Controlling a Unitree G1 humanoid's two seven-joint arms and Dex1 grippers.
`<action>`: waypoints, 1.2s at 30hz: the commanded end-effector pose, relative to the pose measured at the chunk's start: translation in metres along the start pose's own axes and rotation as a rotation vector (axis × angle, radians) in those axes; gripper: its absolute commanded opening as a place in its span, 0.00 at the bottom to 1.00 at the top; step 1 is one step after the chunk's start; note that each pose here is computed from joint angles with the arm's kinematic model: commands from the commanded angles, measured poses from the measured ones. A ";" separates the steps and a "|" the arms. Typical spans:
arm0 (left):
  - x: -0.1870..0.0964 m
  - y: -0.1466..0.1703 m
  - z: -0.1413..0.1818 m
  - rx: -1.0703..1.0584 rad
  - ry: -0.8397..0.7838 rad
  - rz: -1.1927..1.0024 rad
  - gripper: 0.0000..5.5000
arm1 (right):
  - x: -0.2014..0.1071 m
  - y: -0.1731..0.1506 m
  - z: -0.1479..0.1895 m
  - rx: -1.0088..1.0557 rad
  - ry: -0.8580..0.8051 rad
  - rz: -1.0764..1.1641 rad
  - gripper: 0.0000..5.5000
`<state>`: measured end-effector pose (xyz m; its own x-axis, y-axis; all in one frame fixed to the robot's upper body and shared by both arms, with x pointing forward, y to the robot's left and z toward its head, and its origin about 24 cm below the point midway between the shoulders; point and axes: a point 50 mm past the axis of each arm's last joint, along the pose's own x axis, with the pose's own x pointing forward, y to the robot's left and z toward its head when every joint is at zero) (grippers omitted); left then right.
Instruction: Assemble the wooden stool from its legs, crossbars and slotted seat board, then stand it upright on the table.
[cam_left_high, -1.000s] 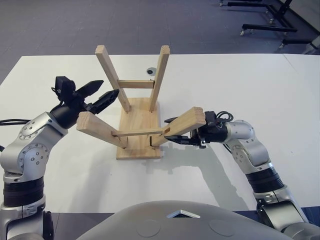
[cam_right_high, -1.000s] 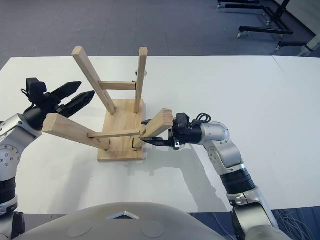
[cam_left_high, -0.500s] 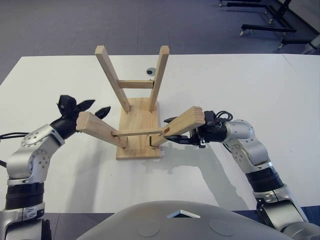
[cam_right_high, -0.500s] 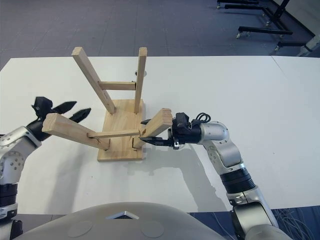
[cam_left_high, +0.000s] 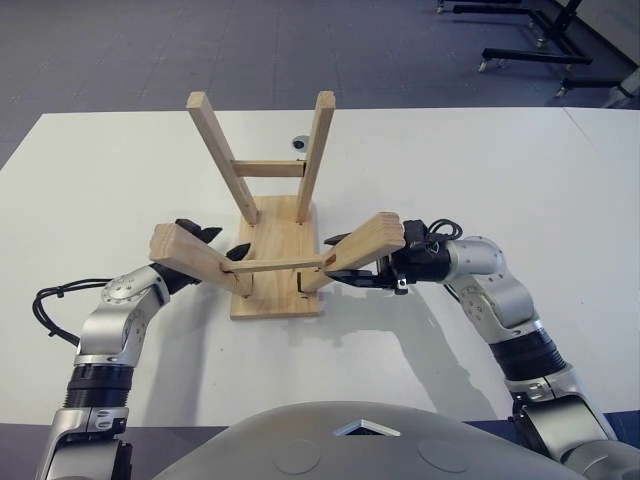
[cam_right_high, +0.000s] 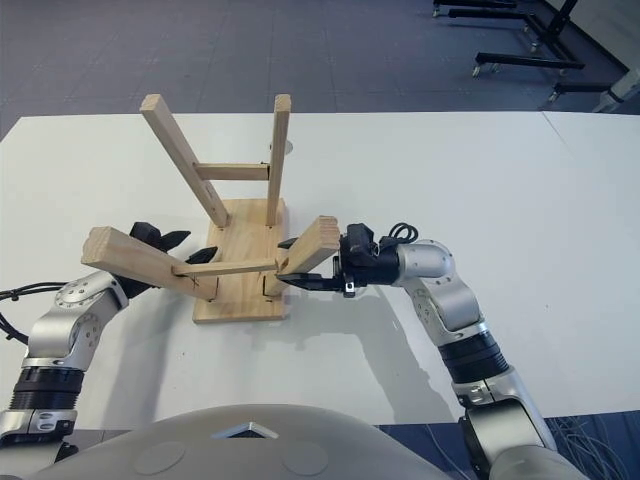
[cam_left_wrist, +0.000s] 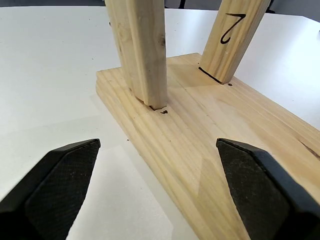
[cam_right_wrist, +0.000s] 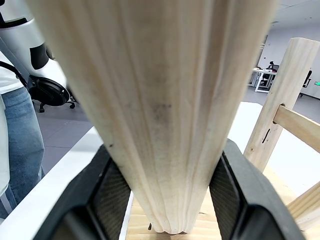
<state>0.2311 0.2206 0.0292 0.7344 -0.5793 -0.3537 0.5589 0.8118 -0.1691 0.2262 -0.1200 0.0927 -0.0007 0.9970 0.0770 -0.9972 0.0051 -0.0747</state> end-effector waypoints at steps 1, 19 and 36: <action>0.005 -0.003 -0.003 0.013 0.010 -0.006 0.78 | 0.001 0.006 -0.018 0.069 0.102 0.030 0.37; 0.006 0.001 -0.009 0.013 0.007 0.013 0.78 | 0.024 0.004 -0.029 0.113 0.086 0.103 0.37; 0.005 0.005 -0.009 0.025 0.004 0.035 0.78 | 0.034 -0.001 -0.035 0.083 0.096 0.141 0.37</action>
<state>0.2329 0.2260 0.0216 0.7663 -0.5405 -0.3472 0.5306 0.8373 -0.1324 0.2374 -0.0874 0.0869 -0.0961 0.9895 0.1078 -0.9926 -0.0872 -0.0850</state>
